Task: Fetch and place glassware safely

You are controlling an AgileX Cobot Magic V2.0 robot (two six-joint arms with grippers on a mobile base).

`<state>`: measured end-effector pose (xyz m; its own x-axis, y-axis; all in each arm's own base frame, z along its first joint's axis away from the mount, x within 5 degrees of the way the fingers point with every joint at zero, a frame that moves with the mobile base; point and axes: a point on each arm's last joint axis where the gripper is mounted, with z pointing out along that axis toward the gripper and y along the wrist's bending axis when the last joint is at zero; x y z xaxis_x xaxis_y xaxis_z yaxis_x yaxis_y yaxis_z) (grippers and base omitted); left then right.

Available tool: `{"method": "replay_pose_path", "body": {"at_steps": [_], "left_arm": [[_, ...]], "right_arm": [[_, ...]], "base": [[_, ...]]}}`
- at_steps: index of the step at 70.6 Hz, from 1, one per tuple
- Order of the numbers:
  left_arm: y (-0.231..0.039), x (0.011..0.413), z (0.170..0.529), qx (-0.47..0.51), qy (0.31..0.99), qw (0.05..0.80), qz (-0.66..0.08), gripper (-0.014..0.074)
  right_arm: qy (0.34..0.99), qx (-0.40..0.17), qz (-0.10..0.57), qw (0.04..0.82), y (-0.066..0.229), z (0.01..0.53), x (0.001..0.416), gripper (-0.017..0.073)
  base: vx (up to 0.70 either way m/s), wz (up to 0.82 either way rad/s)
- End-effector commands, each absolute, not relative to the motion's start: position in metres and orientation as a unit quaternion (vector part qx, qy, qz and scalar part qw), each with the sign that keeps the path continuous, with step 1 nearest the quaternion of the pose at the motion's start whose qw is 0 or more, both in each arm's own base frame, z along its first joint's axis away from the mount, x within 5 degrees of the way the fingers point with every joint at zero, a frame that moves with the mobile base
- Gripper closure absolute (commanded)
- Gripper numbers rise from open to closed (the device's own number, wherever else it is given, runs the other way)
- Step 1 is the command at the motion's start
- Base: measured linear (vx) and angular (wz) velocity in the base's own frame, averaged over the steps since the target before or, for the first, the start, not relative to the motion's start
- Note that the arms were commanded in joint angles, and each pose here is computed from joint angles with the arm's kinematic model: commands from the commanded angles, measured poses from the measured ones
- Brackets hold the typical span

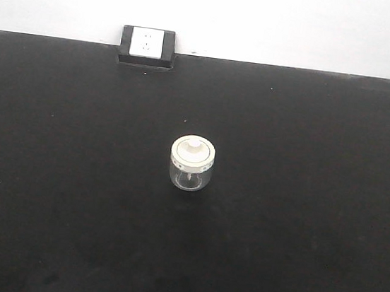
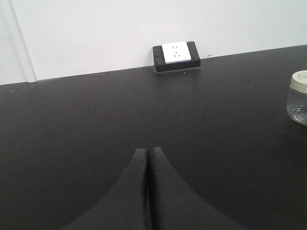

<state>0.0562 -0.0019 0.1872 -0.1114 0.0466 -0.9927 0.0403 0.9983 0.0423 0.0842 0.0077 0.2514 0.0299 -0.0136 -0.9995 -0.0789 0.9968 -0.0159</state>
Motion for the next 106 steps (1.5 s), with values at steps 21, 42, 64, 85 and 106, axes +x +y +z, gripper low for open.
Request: {"method": "replay_pose_path", "body": {"at_steps": [21,42,64,85,106], "left_arm": [[-0.002,0.057,0.185,0.024,0.726,0.687,-0.001,0.0601],[-0.002,0.057,0.185,0.024,0.726,0.687,-0.001,0.0601],[-0.002,0.057,0.185,0.024,0.726,0.687,-0.001,0.0601],[-0.002,0.057,0.185,0.024,0.726,0.687,-0.001,0.0601],[-0.002,0.057,0.185,0.024,0.726,0.687,-0.001,0.0601]], "right_arm": [[0.682,-0.044,0.030,0.729,0.010,0.261,0.085,0.0563],[0.681,-0.040,0.035,0.730,0.010,0.262,0.085,0.0563],[0.664,-0.005,0.015,0.748,0.003,0.266,0.085,0.0563],[0.664,0.028,-0.028,0.747,-0.007,0.266,0.085,0.0563],[0.716,0.021,-0.038,0.697,-0.007,0.253,0.082,0.0563]], "base": [[0.00,0.00],[0.00,0.00],[0.00,0.00],[0.00,0.00],[0.00,0.00]]}}
